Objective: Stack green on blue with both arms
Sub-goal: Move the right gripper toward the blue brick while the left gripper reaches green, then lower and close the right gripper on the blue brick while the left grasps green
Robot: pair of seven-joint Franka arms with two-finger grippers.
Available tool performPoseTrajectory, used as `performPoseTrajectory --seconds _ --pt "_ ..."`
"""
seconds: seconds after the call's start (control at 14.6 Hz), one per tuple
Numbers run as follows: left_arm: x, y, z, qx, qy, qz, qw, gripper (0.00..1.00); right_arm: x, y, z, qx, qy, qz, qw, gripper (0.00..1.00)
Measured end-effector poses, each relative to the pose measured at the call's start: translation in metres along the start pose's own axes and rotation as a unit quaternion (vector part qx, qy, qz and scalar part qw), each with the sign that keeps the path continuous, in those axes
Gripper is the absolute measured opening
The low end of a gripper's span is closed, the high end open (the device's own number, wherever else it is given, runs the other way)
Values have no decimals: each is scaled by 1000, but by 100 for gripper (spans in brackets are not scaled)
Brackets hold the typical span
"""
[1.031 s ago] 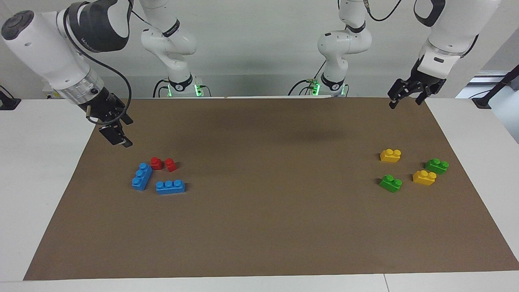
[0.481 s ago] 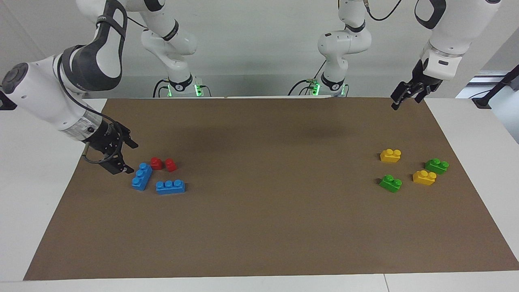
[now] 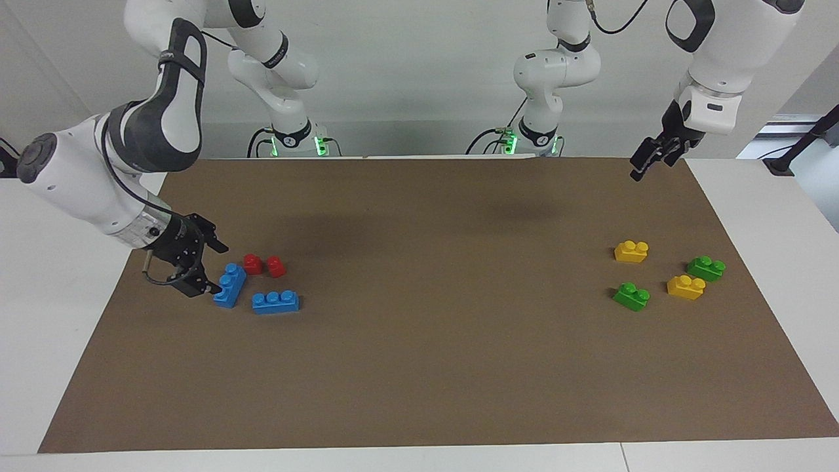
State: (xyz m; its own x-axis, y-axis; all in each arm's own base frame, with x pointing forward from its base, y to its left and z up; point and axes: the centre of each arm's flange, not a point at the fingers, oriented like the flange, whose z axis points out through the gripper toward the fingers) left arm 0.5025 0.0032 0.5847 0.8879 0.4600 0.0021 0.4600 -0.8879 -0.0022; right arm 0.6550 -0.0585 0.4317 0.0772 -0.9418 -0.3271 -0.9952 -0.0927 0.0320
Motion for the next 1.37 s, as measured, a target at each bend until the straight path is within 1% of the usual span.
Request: performPoseTrajectory --seconds 0.21,0.34,0.55,0.76,1.17,1.37 --pt "1 4 8 -3 5 -50 999 100 8 -4 20 -10 -3 5 1000 100" --pt "6 6 20 -6 9 -79 997 100 14 -8 34 -6 -6 11 1000 100" --pt "21 11 44 -9 6 -96 995 100 16 -9 55 2 -14 19 1000 100" --pt "36 16 69 -11 0 -116 993 100 15 -7 66 3 -20 25 999 100" --pt "62 21 119 -9 -11 -155 988 100 20 2 90 0 -18 32 999 100" --pt "73 17 138 -8 -14 -169 985 100 22 5 96 4 -14 33 999 100"
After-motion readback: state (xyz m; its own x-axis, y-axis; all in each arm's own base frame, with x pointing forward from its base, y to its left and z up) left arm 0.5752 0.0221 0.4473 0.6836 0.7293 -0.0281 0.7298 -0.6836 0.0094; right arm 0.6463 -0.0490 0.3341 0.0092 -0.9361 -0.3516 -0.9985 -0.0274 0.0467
